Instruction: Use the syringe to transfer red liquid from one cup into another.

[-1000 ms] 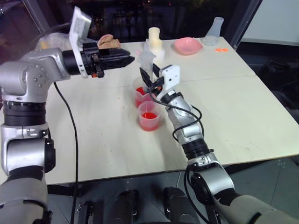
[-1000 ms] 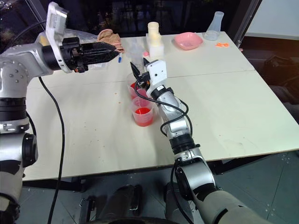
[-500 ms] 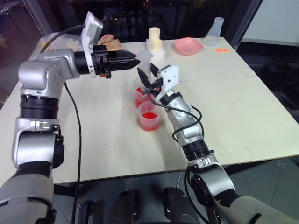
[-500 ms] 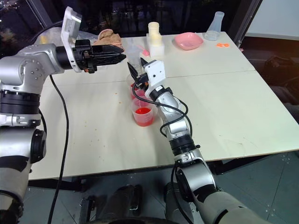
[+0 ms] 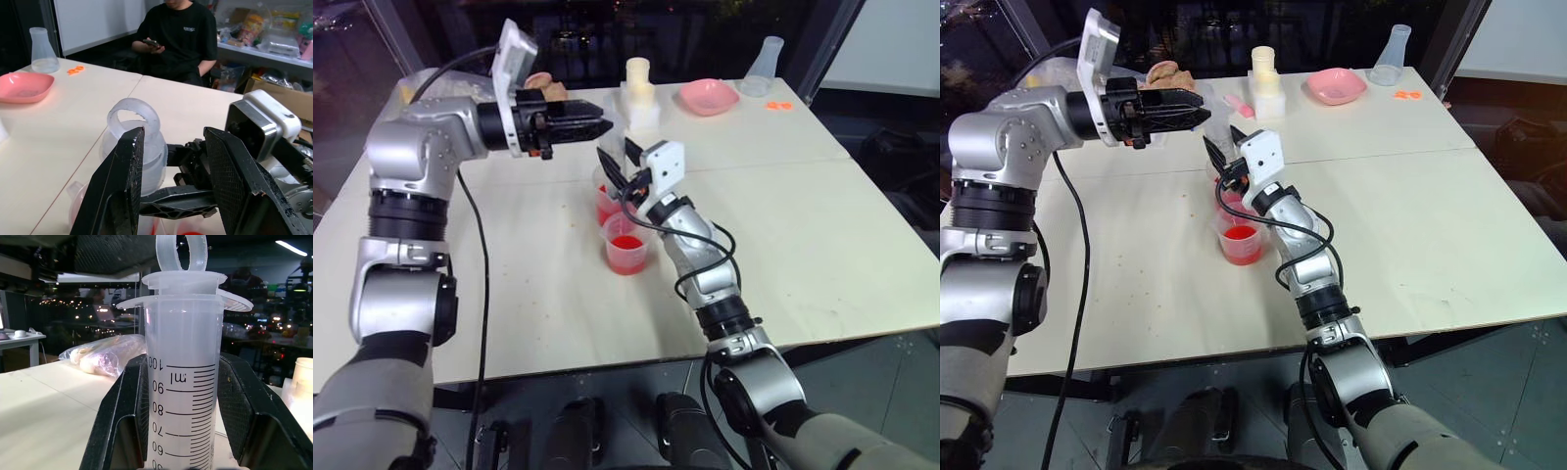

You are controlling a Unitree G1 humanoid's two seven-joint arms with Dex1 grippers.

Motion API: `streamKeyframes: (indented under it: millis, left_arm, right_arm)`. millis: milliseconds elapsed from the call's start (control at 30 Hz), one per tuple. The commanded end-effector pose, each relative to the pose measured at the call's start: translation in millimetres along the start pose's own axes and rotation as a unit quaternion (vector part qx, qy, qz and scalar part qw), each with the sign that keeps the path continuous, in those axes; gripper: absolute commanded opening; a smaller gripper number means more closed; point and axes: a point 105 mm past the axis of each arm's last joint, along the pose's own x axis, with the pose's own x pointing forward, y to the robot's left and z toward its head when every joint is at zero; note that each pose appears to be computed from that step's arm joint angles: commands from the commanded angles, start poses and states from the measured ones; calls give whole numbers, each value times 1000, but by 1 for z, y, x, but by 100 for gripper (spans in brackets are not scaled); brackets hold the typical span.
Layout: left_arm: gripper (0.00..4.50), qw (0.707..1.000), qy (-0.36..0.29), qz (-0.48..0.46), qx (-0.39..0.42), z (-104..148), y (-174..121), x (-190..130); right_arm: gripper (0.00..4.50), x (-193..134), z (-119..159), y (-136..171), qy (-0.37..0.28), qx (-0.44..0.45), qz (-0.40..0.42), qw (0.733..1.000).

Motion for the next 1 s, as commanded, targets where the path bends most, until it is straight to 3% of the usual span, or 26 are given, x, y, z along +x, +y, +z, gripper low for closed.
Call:
streamKeyframes:
  millis: [33, 400, 533, 667, 1000]
  left_arm:
    - [202, 999, -18, 0, 37, 18, -2, 2]
    - [202, 999, -29, -14, 11, 11, -2, 16]
    - [88, 999, -34, -8, 4, 11, 0, 18]
    - [3, 999, -43, -4, -11, 13, 2, 20]
    - [3, 999, -44, 7, -1, 15, 5, 20]
  right_arm:
    - [138, 4, 21, 5, -36, -9, 10, 999]
    - [138, 3, 22, 2, -33, -15, 11, 999]
    - [138, 2, 22, 3, -32, -15, 11, 999]
    - [138, 2, 21, 3, -30, -13, 11, 999]
    - [138, 4, 14, 6, -16, 25, 9, 1000]
